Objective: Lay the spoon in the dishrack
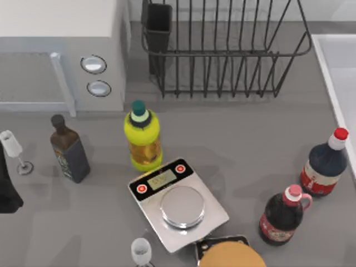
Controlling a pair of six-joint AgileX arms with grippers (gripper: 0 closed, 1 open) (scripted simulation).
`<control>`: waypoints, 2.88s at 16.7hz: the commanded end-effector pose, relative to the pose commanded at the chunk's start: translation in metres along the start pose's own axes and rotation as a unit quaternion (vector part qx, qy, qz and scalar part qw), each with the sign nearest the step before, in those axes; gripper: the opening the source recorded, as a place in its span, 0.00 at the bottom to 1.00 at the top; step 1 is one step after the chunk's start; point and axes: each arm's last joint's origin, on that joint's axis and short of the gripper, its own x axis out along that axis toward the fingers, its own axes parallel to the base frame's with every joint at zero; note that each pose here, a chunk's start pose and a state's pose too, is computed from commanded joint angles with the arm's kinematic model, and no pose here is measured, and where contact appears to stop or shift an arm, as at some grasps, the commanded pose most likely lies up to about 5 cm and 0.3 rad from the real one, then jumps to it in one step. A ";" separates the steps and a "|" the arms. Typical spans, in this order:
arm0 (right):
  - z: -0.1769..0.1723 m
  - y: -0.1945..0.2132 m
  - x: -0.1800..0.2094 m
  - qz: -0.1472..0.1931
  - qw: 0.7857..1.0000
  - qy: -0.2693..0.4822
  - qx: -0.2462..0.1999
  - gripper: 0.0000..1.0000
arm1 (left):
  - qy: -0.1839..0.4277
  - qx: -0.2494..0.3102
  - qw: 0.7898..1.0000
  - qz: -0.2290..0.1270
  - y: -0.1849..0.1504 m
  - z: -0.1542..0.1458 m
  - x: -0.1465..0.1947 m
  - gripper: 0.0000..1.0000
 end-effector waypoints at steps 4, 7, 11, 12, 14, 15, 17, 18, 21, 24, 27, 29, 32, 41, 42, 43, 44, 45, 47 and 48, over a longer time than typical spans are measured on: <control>0.000 0.000 0.000 0.000 1.000 0.000 0.000 0.10 | 0.000 0.000 1.000 0.000 0.000 0.000 0.000 1.00; 0.000 0.000 0.000 0.000 1.000 0.000 0.000 0.00 | 0.000 0.000 1.000 0.000 0.000 0.000 0.000 1.00; 0.000 0.000 0.000 0.000 1.000 0.000 0.000 0.00 | 0.000 0.000 1.000 0.000 0.000 0.000 0.000 1.00; 0.000 0.000 0.000 0.000 1.000 0.000 0.000 0.00 | 0.000 0.000 1.000 0.000 0.000 0.000 0.000 1.00; 0.001 -0.001 -0.022 -0.002 1.000 -0.015 0.002 0.00 | 0.000 0.000 1.000 0.000 0.000 0.000 0.000 1.00; 0.001 -0.001 -0.022 -0.002 1.000 -0.016 0.002 0.00 | 0.000 0.000 1.000 0.000 0.000 0.000 0.000 1.00; 0.006 -0.004 -0.031 -0.004 1.000 -0.019 0.001 0.00 | 0.000 0.000 1.000 0.000 0.000 0.000 0.000 1.00; 0.009 -0.006 -0.039 -0.005 1.000 -0.021 0.001 0.00 | 0.000 0.000 1.000 0.000 0.000 0.000 0.000 1.00; 0.020 -0.014 -0.076 -0.007 1.000 -0.023 -0.001 0.00 | 0.000 0.000 1.000 0.000 0.000 0.000 0.000 1.00; 0.021 -0.015 -0.122 0.003 1.000 -0.009 0.000 0.00 | 0.000 0.000 1.000 0.000 0.000 0.000 0.000 1.00; 0.015 -0.010 -0.171 0.009 1.000 0.000 0.001 0.00 | 0.000 0.000 1.000 0.000 0.000 0.000 0.000 1.00; 0.009 -0.005 -0.199 0.005 1.000 -0.006 0.002 0.00 | 0.000 0.000 1.000 0.000 0.000 0.000 0.000 1.00; 0.002 0.000 -0.221 -0.002 1.000 -0.015 0.002 0.00 | 0.000 0.000 1.000 0.000 0.000 0.000 0.000 1.00; 0.025 0.015 -0.228 -0.068 0.996 -0.051 -0.028 0.00 | 0.000 0.000 1.000 0.000 0.000 0.000 0.000 1.00; 0.036 0.023 -0.232 -0.097 0.992 -0.071 -0.042 0.00 | 0.000 0.000 1.000 0.000 0.000 0.000 0.000 1.00; 0.048 0.035 -0.235 -0.127 0.986 -0.095 -0.057 0.00 | 0.000 0.000 1.000 0.000 0.000 0.000 0.000 1.00; 0.061 0.049 -0.239 -0.157 0.977 -0.123 -0.074 0.00 | 0.000 0.000 1.000 0.000 0.000 0.000 0.000 1.00; 0.074 0.067 -0.242 -0.185 0.967 -0.153 -0.090 0.00 | 0.000 0.000 1.000 0.000 0.000 0.000 0.000 1.00; 0.095 0.112 -0.249 -0.230 0.940 -0.223 -0.119 0.00 | 0.000 0.000 1.000 0.000 0.000 0.000 0.000 1.00; 0.102 0.139 -0.252 -0.245 0.924 -0.264 -0.131 0.00 | 0.000 0.000 1.000 0.000 0.000 0.000 0.000 1.00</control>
